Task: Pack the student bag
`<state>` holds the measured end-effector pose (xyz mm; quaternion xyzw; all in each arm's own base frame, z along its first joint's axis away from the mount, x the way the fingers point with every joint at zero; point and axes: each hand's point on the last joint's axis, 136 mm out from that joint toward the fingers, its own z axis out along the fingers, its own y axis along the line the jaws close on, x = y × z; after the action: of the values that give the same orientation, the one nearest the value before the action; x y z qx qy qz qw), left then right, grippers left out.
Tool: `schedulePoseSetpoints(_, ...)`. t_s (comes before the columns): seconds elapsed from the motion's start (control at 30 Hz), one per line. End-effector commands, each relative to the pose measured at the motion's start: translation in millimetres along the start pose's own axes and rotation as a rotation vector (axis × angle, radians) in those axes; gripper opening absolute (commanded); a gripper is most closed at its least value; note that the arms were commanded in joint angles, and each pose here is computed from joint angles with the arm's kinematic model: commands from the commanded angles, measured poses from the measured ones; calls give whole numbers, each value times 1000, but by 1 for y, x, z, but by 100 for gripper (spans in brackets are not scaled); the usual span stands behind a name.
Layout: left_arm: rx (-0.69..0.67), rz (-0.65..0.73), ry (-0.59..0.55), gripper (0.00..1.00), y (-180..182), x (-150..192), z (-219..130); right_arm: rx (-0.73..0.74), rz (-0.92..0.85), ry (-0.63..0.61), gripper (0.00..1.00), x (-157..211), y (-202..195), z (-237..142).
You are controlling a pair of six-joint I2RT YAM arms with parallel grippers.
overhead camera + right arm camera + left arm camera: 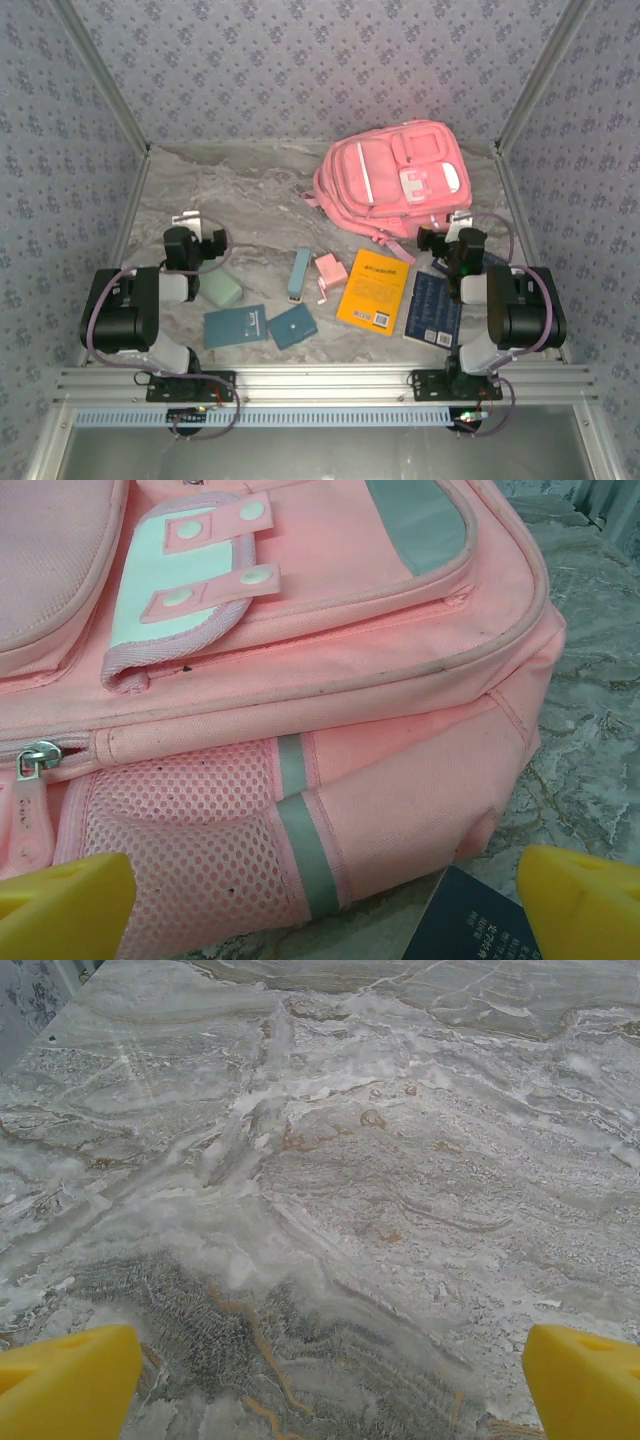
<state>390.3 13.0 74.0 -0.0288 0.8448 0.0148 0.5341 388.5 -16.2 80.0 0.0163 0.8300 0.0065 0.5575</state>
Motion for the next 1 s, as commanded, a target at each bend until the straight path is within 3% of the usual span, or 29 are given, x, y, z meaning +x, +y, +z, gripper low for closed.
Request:
schedulePoseSetpoints(0.0,-9,-5,-52,98,2,-17,0,-1,-7,-7,100,-6,2,2)
schedulePoseSetpoints(0.87,-12,-1,-50,98,1,-16,0,-2,-5,-13,100,-6,1,1)
schedulePoseSetpoints(0.97,-22,-3,-38,98,2,-28,-2,-25,4,-25,100,-9,7,-1)
